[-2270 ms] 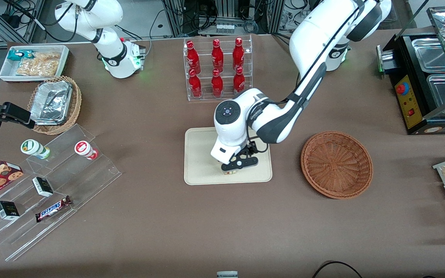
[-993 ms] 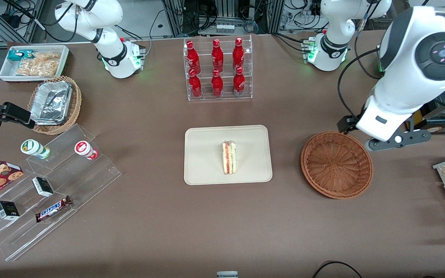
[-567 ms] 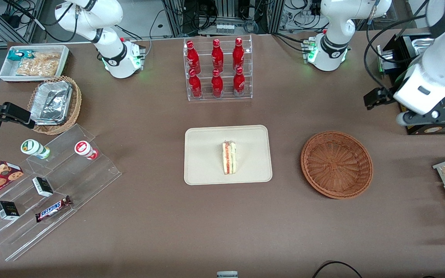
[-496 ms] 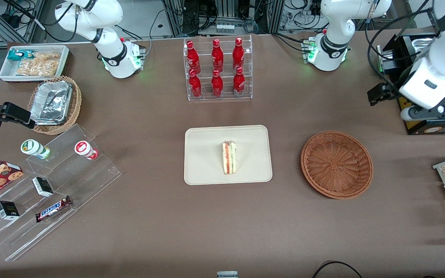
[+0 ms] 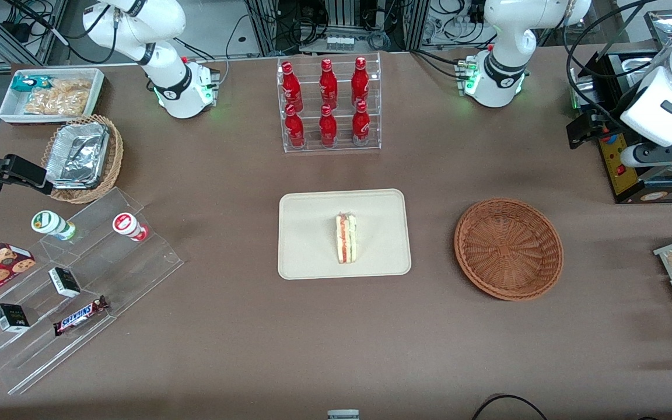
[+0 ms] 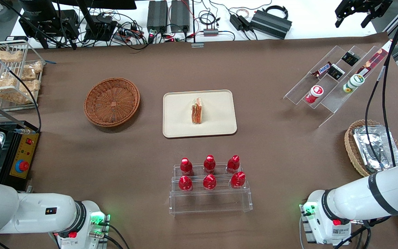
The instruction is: Place sandwich from basket to tray
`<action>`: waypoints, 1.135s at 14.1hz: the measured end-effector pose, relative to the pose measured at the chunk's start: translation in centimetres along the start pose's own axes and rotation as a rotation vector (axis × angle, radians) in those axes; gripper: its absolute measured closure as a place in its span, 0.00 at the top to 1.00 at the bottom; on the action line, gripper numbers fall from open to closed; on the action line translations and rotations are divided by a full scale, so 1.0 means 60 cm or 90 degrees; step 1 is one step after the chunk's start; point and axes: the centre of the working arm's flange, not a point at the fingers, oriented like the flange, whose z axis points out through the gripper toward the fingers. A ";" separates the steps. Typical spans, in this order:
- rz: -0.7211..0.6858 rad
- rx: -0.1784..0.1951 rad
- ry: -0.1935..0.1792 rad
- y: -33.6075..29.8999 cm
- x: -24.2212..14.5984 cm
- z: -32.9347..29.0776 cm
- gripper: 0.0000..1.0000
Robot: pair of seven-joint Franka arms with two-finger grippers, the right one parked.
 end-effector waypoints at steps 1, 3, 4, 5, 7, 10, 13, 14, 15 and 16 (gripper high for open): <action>-0.001 0.000 0.000 -0.002 0.001 0.001 1.00; -0.001 -0.001 0.000 -0.004 0.001 0.001 1.00; -0.001 -0.001 0.000 -0.004 0.002 0.001 1.00; -0.001 -0.002 0.000 -0.003 0.002 0.001 1.00; -0.001 -0.002 0.000 -0.003 0.002 0.001 1.00; 0.000 -0.002 -0.001 -0.003 0.003 0.002 1.00; 0.002 -0.001 -0.009 0.001 0.009 0.014 1.00; 0.004 -0.001 -0.011 0.004 0.013 0.021 1.00; 0.005 -0.001 -0.014 0.006 0.018 0.027 1.00; 0.006 -0.001 -0.016 0.007 0.022 0.031 1.00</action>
